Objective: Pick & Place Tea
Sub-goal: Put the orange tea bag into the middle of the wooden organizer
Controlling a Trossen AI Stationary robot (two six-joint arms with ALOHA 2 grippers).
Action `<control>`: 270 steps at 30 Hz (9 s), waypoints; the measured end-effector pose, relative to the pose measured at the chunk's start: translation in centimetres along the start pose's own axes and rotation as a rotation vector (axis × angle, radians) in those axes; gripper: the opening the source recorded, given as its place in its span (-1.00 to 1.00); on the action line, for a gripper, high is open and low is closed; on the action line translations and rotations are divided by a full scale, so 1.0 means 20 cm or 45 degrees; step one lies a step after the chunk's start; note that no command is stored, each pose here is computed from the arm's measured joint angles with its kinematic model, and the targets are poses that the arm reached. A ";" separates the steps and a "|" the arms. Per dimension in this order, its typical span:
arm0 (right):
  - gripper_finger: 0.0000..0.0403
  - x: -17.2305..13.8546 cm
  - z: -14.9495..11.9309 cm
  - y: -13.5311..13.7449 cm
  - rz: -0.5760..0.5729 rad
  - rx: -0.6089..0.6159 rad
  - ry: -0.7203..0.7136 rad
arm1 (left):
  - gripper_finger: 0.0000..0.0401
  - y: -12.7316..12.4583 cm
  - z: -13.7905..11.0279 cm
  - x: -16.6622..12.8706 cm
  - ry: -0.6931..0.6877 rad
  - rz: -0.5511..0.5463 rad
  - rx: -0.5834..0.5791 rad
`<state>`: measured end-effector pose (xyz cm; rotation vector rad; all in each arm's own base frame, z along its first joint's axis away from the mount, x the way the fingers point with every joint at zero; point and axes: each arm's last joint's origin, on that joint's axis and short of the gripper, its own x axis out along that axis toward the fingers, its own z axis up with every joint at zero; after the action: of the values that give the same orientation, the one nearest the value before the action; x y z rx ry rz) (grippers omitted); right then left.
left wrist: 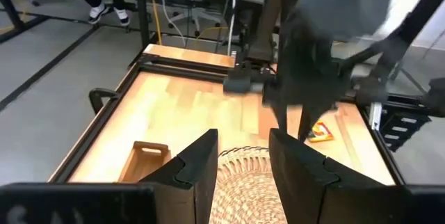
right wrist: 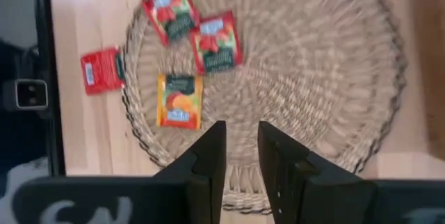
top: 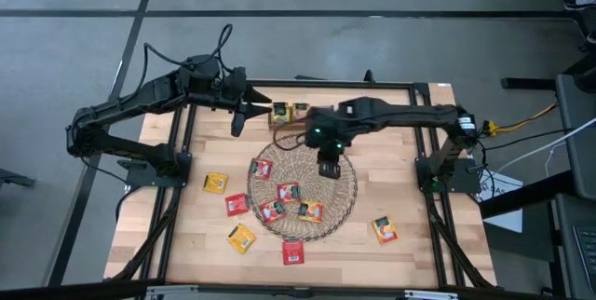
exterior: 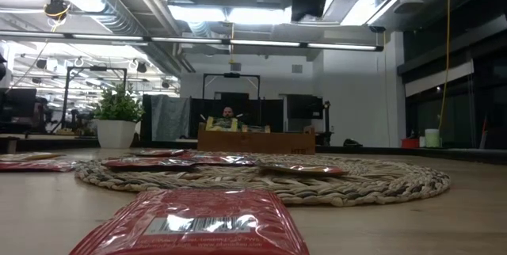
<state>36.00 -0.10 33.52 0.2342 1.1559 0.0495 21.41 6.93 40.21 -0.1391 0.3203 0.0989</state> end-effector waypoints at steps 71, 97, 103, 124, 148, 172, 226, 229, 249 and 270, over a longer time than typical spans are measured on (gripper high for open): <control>0.18 0.70 -1.22 0.43 -0.426 0.969 0.596 | -0.38 -0.09 0.00 0.02 -0.013 -0.096 0.069; -0.92 0.75 -1.27 0.41 -0.349 0.966 0.601 | -0.38 -0.08 0.03 0.02 -0.071 -0.035 0.083; -0.95 0.73 -1.25 0.42 -0.379 0.954 0.582 | -0.38 -0.08 0.03 0.02 -0.074 -0.035 0.084; -0.99 0.05 -0.48 0.36 -0.757 0.618 -0.281 | -0.38 -0.09 0.03 0.03 -0.085 -0.048 -0.084; -0.99 -0.25 0.01 0.16 -0.956 0.232 -0.785 | -0.24 -0.03 -0.02 0.31 -0.013 0.108 -0.111; -0.99 -0.27 0.08 0.09 -0.975 0.316 -0.918 | -0.24 -0.22 -0.03 0.37 -0.042 0.464 0.432; -0.99 -0.28 0.10 0.10 -0.994 0.218 -0.937 | -0.76 -0.21 -0.01 0.47 -0.128 0.549 0.532; -0.98 -0.28 0.10 0.10 -0.994 0.217 -0.935 | -0.95 -0.21 -0.01 0.46 -0.127 0.537 0.532; -0.17 -0.59 0.11 0.16 -0.910 0.128 -1.046 | -0.99 -0.09 0.03 0.40 -0.147 0.571 0.475; -0.08 -0.90 -0.02 0.18 -0.813 0.146 -0.945 | -0.99 0.47 -0.08 0.43 -0.008 0.238 0.140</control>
<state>28.76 0.57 50.28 -0.0322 0.4493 -0.6217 27.95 16.68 34.73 0.0007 0.3313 0.2661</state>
